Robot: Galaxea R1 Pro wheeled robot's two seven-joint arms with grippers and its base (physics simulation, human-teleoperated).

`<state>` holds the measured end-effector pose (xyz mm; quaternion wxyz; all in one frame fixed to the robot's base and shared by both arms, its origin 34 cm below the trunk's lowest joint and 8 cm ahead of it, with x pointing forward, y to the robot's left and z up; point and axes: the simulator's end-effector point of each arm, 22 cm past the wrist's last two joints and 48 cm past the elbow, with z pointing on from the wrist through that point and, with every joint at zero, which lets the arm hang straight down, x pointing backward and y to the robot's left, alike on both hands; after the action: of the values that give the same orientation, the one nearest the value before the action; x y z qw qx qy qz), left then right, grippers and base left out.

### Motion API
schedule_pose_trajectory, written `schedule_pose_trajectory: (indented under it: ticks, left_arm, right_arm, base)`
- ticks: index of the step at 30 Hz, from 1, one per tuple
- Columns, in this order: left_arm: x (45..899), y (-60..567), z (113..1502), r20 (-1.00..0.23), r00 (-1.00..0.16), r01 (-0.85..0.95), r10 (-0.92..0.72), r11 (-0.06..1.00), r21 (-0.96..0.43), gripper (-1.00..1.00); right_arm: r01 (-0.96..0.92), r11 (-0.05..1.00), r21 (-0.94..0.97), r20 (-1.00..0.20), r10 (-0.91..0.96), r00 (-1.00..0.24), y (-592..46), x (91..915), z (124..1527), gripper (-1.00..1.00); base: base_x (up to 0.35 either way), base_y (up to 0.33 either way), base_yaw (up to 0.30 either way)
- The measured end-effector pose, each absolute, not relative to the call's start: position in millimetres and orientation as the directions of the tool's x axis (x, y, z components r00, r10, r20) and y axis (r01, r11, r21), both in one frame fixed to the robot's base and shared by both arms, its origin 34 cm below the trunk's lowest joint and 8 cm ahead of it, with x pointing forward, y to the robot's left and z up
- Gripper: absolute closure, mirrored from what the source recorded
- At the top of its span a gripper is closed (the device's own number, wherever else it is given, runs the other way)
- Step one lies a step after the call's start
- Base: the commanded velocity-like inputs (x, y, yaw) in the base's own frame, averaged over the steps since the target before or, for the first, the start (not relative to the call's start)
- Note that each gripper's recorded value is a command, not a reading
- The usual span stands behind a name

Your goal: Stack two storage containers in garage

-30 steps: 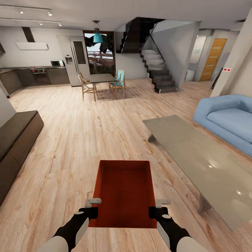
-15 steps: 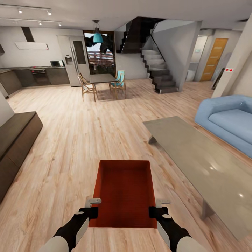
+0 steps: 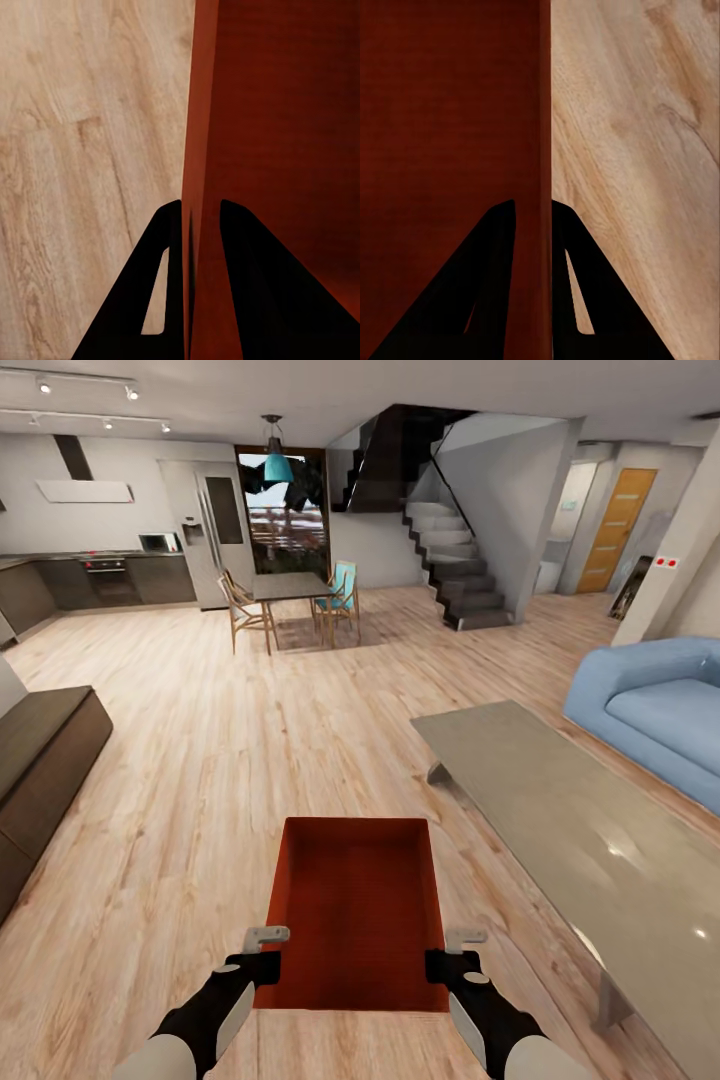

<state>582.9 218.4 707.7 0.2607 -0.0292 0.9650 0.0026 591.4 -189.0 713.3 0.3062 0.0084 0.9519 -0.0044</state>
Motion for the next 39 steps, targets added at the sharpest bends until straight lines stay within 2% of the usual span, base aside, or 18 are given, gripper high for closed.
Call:
schedule_pose_trajectory:
  ticks: [29, 39]
  left_arm:
    - [582.9, 218.4, 707.7, -0.503, -0.862, -0.058, -0.055, 0.998, -0.01, 1.0]
    - [583.0, 218.7, 707.8, -0.504, -0.862, -0.057, -0.054, 0.998, -0.009, 1.0]
  right_arm:
    - [0.019, 1.0, -0.003, -0.583, 0.013, -0.812, -189.0, 591.3, 713.3, 1.0]
    - [0.019, 1.0, -0.003, -0.583, 0.014, -0.812, -188.6, 591.0, 713.1, 1.0]
  base:
    - [0.339, 0.0, 0.001]
    - [0.339, 0.0, 0.175]
